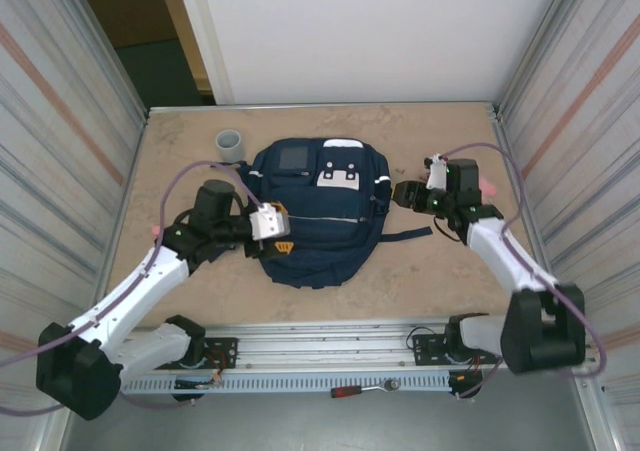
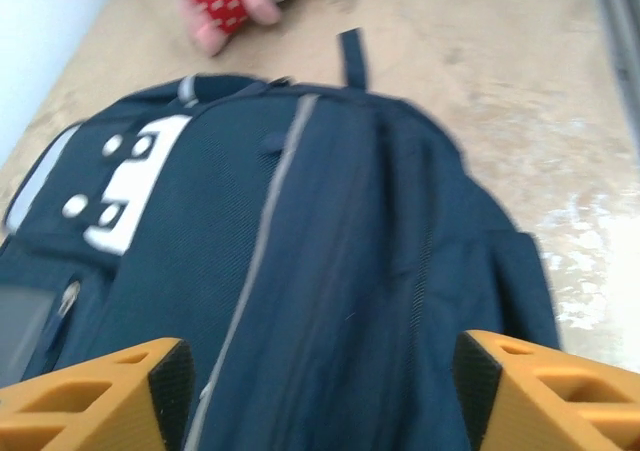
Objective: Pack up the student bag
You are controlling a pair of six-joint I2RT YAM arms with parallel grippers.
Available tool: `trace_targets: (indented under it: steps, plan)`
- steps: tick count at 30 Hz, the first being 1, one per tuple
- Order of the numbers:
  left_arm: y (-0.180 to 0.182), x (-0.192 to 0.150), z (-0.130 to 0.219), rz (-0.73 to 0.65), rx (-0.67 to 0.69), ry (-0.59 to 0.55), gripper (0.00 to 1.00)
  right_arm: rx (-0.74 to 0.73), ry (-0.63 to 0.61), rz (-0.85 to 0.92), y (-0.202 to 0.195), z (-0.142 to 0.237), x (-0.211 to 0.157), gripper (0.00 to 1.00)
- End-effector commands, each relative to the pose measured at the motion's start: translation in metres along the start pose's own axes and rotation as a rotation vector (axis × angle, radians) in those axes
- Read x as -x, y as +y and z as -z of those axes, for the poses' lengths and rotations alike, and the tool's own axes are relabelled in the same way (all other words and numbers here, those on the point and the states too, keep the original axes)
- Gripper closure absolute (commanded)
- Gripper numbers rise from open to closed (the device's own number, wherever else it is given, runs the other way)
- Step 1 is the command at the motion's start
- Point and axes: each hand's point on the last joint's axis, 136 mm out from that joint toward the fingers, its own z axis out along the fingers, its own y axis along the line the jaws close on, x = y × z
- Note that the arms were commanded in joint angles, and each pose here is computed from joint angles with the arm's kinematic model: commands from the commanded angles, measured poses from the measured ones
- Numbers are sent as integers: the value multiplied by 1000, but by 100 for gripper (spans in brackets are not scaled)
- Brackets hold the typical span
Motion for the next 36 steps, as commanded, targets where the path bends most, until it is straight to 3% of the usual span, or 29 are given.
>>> trace_targets:
  steps: [1,7,11,13,15,22,27,31,34,36]
  plan:
    - [4,9,-1,60,-23,-40,29,-39,-118,79,1,20,6,46]
    - [12,-2,-24,23,-45,36,25,-68,-296,63,-1,55,1,44]
    - [7,-10,-50,-61,-100,134,20,-97,-390,43,-7,74,-1,35]
    - [4,-9,-63,-79,-134,153,20,-121,-417,24,-13,79,-3,43]
    - [4,-8,-72,-88,-152,158,20,-120,-424,13,-14,82,-6,44]
    - [11,-15,-90,-112,-154,183,20,-91,-382,7,-10,77,-11,33]
    - [5,-32,-90,-143,-200,322,24,-58,-356,16,-4,71,-9,31]
    - [8,-41,-90,-160,-175,375,39,9,-329,49,9,65,-8,27]
    - [11,-34,-90,-135,-141,324,70,76,-268,114,26,61,-6,24]
    - [13,-21,-88,-68,-132,232,88,110,-226,168,35,59,-4,20]
